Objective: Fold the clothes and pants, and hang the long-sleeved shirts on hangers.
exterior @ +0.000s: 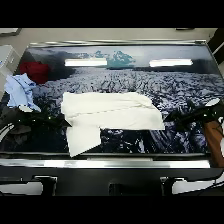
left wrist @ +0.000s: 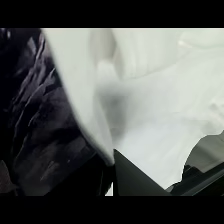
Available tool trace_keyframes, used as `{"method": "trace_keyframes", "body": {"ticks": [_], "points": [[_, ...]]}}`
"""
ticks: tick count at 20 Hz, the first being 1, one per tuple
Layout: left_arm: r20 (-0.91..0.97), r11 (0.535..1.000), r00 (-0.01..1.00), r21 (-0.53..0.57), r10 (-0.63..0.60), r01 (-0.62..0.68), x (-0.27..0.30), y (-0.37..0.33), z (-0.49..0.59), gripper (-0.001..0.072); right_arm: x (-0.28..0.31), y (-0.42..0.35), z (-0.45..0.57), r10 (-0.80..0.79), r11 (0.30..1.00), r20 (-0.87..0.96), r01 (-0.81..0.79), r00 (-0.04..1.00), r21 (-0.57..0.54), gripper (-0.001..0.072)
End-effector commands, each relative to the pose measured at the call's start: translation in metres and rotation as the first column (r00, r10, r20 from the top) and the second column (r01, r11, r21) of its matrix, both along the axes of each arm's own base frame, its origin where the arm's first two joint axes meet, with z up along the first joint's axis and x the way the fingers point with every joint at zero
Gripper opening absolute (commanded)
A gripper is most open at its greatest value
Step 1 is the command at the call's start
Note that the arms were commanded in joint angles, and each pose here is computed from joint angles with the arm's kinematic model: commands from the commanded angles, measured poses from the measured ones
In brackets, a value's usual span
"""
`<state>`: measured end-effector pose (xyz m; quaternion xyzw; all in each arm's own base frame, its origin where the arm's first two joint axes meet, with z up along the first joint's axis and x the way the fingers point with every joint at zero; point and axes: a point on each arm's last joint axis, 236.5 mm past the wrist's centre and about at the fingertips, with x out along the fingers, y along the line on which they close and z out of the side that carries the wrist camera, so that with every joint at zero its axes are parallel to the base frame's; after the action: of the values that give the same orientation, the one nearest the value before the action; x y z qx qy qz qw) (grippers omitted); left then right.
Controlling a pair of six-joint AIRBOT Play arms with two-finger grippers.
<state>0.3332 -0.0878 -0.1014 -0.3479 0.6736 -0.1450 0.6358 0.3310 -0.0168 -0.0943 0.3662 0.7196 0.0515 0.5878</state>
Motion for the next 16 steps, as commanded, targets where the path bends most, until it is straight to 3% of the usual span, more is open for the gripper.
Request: {"method": "trace_keyframes", "body": {"ticks": [1, 2, 3, 5, 8, 10, 11, 13, 14, 16], "points": [[0.001, 1.0, 1.0, -0.004, 0.003, -0.003, 0.001, -0.001, 0.001, 0.0018, -0.006, 0.024, -0.009, 0.086, 0.996, 0.002, -0.086, 0.996, 0.022, 0.0609], [0.0, 1.0, 1.0, -0.005, 0.001, -0.001, 0.0, -0.001, 0.002, 0.0018, -0.001, 0.03, -0.012, 0.1, 0.995, 0.017, -0.1, 0.995, 0.005, 0.0568], [-0.001, 1.0, 1.0, -0.008, -0.003, 0.003, 0.0, -0.001, 0.002, 0.0018, 0.004, 0.036, -0.014, 0.096, 0.995, 0.025, -0.096, 0.995, -0.013, 0.0455], [0.004, 1.0, 1.0, -0.012, -0.012, 0.012, 0.001, -0.002, 0.007, 0.0018, 0.007, 0.047, -0.014, 0.11, 0.994, 0.027, -0.109, 0.994, -0.019, 0.0051], [0.123, 1.0, 0.992, 0.012, -0.019, 0.018, 0.027, 0.003, 0.041, 0.0016, 0.019, 0.046, 0.018, 0.169, 0.985, 0.1, -0.167, 0.98, -0.033, 0.0042], [0.363, 0.997, 0.931, 0.073, -0.041, 0.016, 0.072, 0.013, 0.117, 0.0015, 0.061, 0.029, 0.081, 0.211, 0.973, 0.301, -0.17, 0.93, -0.157, 0.0042], [0.532, 0.993, 0.844, 0.121, -0.063, -0.002, 0.096, 0.019, 0.18, 0.0016, 0.085, 0.021, 0.13, 0.246, 0.96, 0.437, -0.155, 0.865, -0.234, 0.0042], [0.839, 0.974, 0.534, 0.192, -0.1, -0.12, 0.115, 0.029, 0.344, 0.0016, 0.116, 0.009, 0.266, 0.342, 0.913, 0.697, -0.047, 0.63, -0.406, 0.0042], [0.933, 0.962, 0.341, 0.187, -0.11, -0.199, 0.103, 0.032, 0.431, 0.0017, 0.115, 0.003, 0.346, 0.384, 0.878, 0.789, 0.076, 0.479, -0.474, 0.0043], [0.988, 0.936, -0.033, 0.13, -0.149, -0.328, 0.034, 0.029, 0.58, 0.0017, 0.074, 0.001, 0.482, 0.464, 0.805, 0.861, 0.307, 0.206, -0.507, 0.0043]]}}
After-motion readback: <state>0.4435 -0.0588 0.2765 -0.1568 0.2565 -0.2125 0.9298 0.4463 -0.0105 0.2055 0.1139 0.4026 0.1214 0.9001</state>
